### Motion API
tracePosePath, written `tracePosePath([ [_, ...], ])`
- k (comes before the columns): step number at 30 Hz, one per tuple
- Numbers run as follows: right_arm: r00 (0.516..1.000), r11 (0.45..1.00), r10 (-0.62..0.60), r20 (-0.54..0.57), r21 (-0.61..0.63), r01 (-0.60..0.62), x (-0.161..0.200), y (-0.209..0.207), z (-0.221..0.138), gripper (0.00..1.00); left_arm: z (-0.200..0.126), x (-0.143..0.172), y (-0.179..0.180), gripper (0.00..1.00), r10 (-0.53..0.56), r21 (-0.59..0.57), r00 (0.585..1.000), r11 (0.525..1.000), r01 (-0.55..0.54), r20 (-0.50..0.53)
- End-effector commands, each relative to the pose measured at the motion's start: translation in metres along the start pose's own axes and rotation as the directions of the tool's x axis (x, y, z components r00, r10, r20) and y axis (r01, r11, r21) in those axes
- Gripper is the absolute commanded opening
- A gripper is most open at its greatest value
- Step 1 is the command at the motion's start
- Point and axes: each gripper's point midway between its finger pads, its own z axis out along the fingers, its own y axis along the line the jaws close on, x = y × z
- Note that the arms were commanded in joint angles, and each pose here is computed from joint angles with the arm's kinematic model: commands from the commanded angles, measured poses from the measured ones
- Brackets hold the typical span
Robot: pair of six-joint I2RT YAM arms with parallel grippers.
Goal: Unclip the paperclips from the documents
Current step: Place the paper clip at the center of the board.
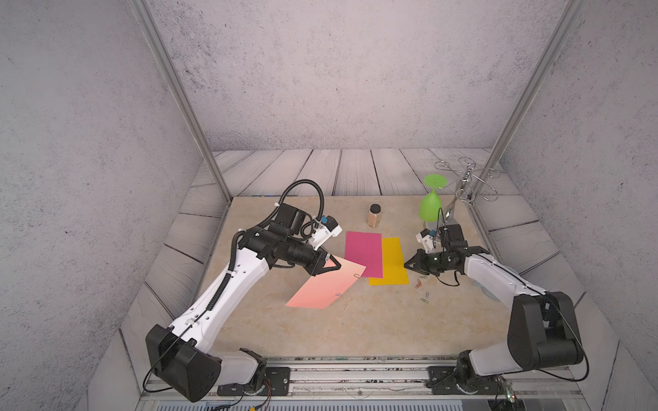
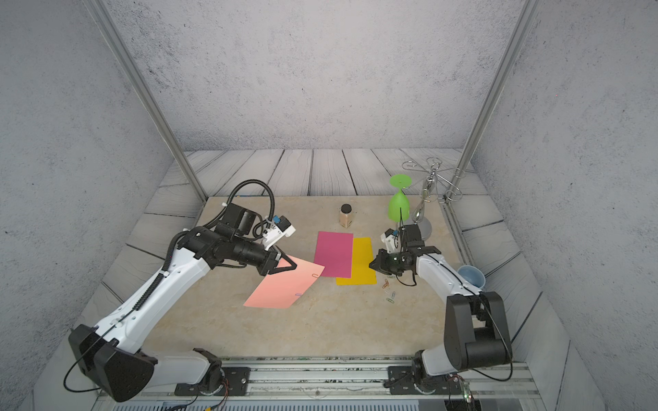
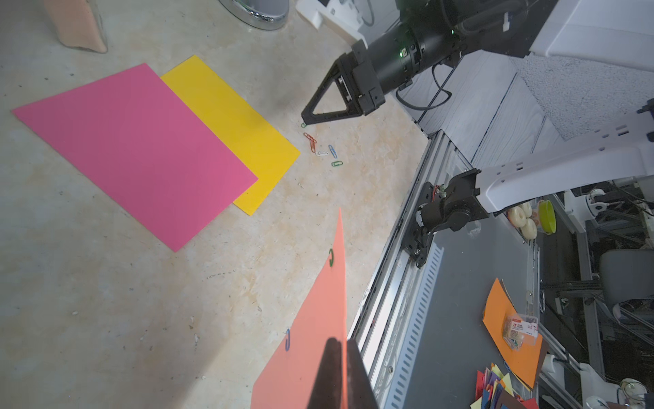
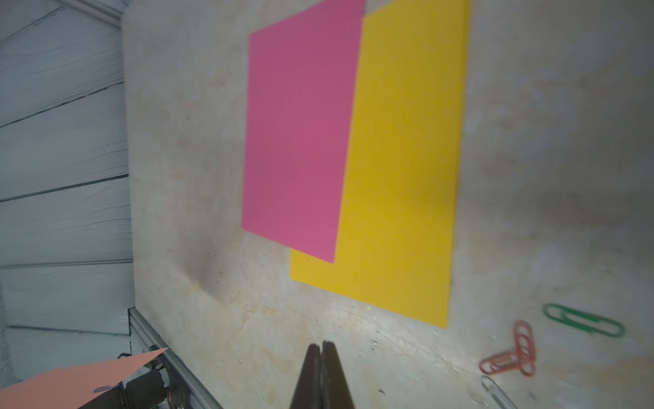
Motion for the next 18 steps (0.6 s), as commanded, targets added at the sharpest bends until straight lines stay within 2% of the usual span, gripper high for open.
tracePosePath([
  [1, 0.994, 0.981, 0.113, 0.014, 0.154, -0.114, 0.011, -0.04, -0.004, 0.02, -0.001, -0.004, 0.003, 0.0, 0.01, -0.028, 1.0, 1.0, -0.009, 0.024],
  [9, 0.983, 0.947, 0.181, 0.019, 0.268, -0.179, 0.023, -0.079, 0.002, 0.02, 0.001, -0.008, 0.008, 0.0, 0.005, -0.046, 0.999, 0.999, -0.003, 0.035],
  [18, 0.974, 0.927, 0.226, -0.012, 0.31, -0.211, 0.037, -0.101, 0.015, 0.05, 0.004, -0.009, 0.012, 0.0, 0.003, -0.055, 0.999, 0.998, -0.001, 0.033],
])
